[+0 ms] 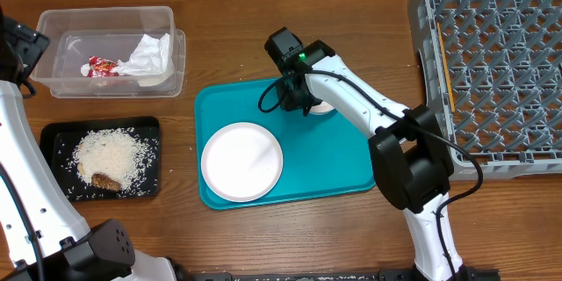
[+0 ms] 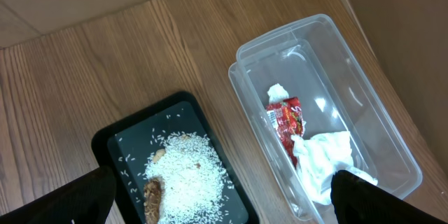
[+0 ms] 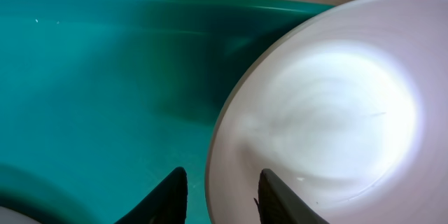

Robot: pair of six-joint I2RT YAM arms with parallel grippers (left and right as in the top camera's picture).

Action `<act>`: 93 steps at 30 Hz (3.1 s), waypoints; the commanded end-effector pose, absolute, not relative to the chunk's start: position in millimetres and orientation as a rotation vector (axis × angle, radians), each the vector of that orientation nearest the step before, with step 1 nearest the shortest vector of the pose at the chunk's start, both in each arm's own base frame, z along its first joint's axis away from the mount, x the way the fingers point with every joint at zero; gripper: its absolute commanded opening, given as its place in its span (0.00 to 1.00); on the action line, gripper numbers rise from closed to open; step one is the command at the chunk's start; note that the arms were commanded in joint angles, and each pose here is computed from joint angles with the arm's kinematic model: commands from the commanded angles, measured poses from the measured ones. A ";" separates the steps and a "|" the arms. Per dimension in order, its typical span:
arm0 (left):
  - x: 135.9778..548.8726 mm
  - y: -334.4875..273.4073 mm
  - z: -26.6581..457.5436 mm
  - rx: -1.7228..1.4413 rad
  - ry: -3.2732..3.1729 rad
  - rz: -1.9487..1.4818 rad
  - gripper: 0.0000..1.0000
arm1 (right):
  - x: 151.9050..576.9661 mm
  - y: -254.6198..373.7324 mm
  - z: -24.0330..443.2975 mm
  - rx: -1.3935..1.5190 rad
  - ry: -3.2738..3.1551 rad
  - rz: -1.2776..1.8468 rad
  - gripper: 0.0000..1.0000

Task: Sort waste into correct bins and load items into the dishwasher
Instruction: 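Reach the right gripper to the small white bowl and grasp it, then lift the small white bowl and carry it to the grey rack, then lower the bowl into the rack slots beside the other dishes and release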

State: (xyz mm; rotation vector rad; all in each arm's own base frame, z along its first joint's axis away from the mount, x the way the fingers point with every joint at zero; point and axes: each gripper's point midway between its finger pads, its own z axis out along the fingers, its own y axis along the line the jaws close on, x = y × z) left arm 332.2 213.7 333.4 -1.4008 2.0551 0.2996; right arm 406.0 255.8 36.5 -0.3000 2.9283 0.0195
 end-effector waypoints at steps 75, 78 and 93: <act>333.5 215.2 332.3 -1.419 2.042 0.305 1.00 | 434.8 -273.6 202.0 0.866 1.886 1.326 0.04; 333.4 215.4 332.3 -1.419 2.042 0.305 1.00 | 431.9 -275.2 198.3 0.927 1.889 1.336 0.04; 333.4 215.4 332.3 -1.419 2.042 0.305 1.00 | 402.6 -298.6 167.5 1.231 2.026 1.077 0.04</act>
